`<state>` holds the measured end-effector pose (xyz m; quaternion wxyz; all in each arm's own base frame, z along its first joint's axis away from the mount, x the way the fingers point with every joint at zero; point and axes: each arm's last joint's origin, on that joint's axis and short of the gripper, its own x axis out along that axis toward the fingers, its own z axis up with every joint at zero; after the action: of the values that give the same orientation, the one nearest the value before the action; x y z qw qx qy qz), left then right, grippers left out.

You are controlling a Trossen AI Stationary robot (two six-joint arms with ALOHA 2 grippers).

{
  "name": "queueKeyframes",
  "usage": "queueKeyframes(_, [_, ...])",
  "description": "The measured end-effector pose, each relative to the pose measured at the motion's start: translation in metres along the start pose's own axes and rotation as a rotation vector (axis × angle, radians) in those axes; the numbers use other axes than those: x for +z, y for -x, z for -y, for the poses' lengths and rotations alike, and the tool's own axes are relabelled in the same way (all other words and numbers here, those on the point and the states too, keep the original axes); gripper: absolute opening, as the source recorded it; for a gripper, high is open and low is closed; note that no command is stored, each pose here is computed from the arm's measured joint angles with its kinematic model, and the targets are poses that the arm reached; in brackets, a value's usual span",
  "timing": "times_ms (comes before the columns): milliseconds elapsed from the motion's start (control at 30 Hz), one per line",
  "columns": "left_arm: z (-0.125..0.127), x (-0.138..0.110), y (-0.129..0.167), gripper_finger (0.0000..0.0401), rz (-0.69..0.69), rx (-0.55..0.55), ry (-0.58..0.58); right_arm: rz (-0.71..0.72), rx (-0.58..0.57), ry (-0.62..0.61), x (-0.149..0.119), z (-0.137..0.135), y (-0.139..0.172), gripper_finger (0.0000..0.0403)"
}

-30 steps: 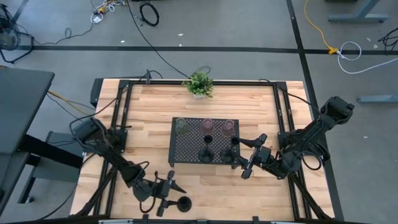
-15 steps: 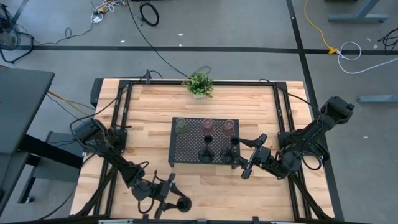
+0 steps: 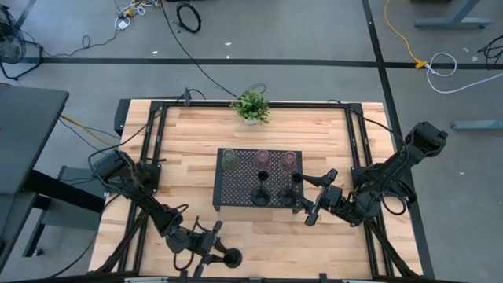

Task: Pick & Place candle stick holders
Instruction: Put the black candle holder on the shelf aligned with the other black candle holder

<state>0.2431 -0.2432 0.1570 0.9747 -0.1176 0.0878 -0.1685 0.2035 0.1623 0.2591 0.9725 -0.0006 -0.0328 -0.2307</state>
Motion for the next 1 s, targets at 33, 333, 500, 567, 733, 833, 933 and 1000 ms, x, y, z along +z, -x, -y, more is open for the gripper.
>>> queueKeyframes(33, [0.000, 0.000, -0.002, 0.0075, 0.002, 0.000, 0.000, 0.000, 0.000, 0.000, 0.000, 0.000, 0.000, 0.0272])
queueKeyframes(333, [0.005, -0.013, -0.036, 0.0019, 0.046, 0.012, -0.075, 0.000, 0.000, 0.000, 0.000, 0.000, 0.000, 0.0272])
queueKeyframes(500, [0.005, -0.012, -0.044, 0.0016, 0.043, 0.005, -0.068, 0.000, 0.000, -0.008, 0.000, 0.000, 0.000, 0.0272])
queueKeyframes(567, [0.006, -0.011, -0.043, 0.0015, 0.042, 0.007, -0.079, 0.000, 0.001, -0.008, 0.000, 0.000, 0.000, 0.0272])
queueKeyframes(733, [0.011, -0.004, -0.037, 0.0013, 0.042, 0.025, -0.106, 0.000, 0.000, -0.008, 0.000, 0.000, 0.000, 0.0272])
queueKeyframes(833, [0.015, 0.002, -0.031, 0.0013, 0.012, 0.065, -0.134, 0.000, 0.001, -0.008, 0.000, 0.000, 0.000, 0.0272])
queueKeyframes(933, [0.020, 0.014, -0.021, 0.0013, 0.016, 0.134, -0.148, 0.000, -0.001, -0.007, 0.000, 0.000, 0.000, 0.0272])
queueKeyframes(1000, [0.024, 0.025, -0.015, 0.0013, 0.040, 0.154, -0.167, 0.000, 0.000, -0.007, 0.000, 0.000, 0.000, 0.0272])
